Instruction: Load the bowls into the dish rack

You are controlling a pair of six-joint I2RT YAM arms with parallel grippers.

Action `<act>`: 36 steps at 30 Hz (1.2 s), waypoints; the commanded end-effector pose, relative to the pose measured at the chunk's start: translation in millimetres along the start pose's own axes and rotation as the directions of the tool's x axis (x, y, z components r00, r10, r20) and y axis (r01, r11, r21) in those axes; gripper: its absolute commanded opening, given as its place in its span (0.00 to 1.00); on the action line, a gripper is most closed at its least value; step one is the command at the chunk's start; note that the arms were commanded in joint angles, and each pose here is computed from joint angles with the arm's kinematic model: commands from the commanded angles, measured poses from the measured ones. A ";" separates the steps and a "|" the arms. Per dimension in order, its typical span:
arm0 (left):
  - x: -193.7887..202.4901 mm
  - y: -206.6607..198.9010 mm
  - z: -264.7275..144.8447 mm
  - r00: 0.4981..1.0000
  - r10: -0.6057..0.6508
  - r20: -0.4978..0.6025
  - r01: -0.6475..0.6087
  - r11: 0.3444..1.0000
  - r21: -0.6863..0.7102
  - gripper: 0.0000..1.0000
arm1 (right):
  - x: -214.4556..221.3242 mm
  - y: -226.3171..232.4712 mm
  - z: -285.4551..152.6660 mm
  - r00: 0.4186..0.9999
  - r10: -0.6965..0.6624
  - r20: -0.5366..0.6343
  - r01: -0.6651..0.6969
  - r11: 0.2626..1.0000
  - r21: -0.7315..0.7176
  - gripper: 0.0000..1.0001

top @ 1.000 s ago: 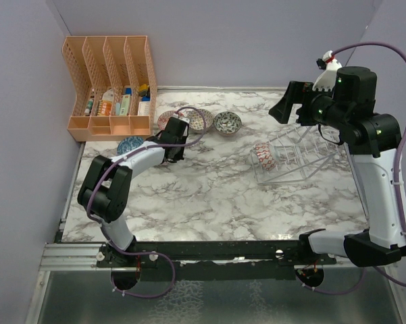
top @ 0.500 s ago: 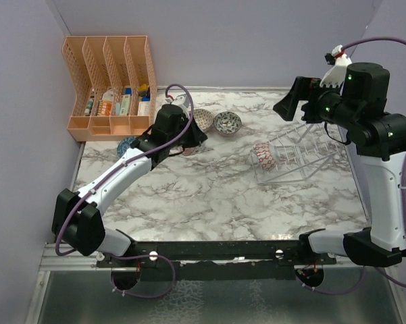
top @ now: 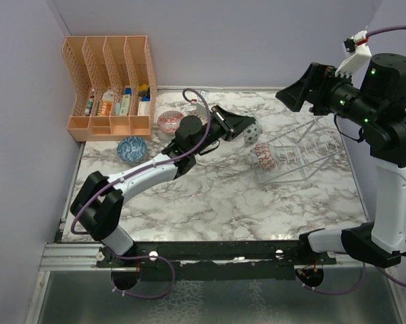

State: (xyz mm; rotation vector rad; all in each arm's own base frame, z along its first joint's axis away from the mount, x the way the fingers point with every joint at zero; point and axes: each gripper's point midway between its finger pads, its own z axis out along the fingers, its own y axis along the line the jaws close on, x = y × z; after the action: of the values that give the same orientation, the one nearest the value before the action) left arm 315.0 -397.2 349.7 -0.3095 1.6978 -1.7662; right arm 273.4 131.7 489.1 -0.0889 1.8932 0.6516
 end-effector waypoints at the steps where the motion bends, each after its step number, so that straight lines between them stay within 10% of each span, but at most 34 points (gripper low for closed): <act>1: -7.0 -58.8 9.6 0.977 -0.195 0.083 0.165 0.945 0.282 0.00 | -7.3 14.7 -10.5 1.000 0.016 0.020 -0.014 0.998 -0.059 1.00; 36: 73.0 34.2 103.1 0.913 -0.408 -0.015 0.401 0.890 0.216 0.00 | 5.2 11.3 -11.4 0.999 -0.036 -0.034 0.034 0.998 -0.061 0.99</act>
State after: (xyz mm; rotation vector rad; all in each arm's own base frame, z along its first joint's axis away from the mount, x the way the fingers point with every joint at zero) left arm 337.6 -519.0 286.4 -0.6679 1.5405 -2.1306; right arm 264.5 139.5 490.5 -0.1464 1.9069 0.6982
